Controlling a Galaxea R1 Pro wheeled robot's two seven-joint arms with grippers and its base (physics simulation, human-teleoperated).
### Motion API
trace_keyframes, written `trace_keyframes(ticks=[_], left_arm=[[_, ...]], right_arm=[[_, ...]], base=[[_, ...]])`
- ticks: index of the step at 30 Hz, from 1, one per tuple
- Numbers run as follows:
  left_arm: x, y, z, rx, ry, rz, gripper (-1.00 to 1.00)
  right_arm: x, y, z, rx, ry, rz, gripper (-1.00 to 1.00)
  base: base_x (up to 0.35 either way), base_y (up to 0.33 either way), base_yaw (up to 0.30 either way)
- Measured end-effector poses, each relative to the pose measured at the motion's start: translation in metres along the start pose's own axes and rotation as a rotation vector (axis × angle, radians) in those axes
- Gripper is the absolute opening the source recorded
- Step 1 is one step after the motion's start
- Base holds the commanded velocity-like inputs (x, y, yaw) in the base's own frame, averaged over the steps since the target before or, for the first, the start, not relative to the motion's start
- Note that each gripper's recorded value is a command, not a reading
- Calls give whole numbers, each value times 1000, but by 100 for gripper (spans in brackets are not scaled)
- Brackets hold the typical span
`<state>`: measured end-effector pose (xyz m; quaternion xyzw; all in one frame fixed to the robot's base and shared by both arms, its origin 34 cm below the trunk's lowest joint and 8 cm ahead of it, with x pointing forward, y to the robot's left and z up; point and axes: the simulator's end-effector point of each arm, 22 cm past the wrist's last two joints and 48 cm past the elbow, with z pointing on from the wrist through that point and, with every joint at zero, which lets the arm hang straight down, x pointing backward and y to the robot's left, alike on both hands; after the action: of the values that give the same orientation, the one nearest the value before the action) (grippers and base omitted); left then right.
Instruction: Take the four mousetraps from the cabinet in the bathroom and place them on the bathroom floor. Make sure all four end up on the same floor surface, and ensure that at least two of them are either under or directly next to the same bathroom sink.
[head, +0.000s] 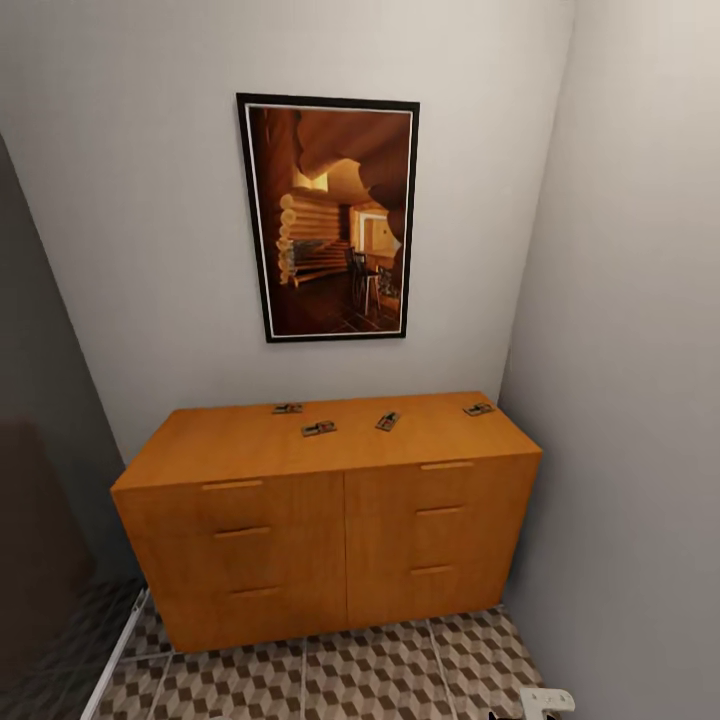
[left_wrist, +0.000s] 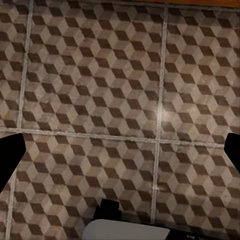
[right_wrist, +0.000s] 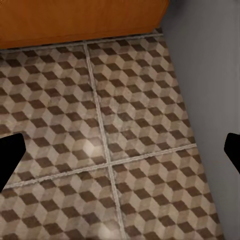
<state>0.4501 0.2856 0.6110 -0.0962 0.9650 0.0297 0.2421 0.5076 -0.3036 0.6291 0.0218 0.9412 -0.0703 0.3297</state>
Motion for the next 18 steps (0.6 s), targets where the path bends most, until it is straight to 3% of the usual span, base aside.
trace_keyframes(ticks=[18], left_arm=[[-9,2,-22,-2,0,0,100]], right_arm=[[-12,-3,-20,0,1,-1,100]], base=[[0,0,0]])
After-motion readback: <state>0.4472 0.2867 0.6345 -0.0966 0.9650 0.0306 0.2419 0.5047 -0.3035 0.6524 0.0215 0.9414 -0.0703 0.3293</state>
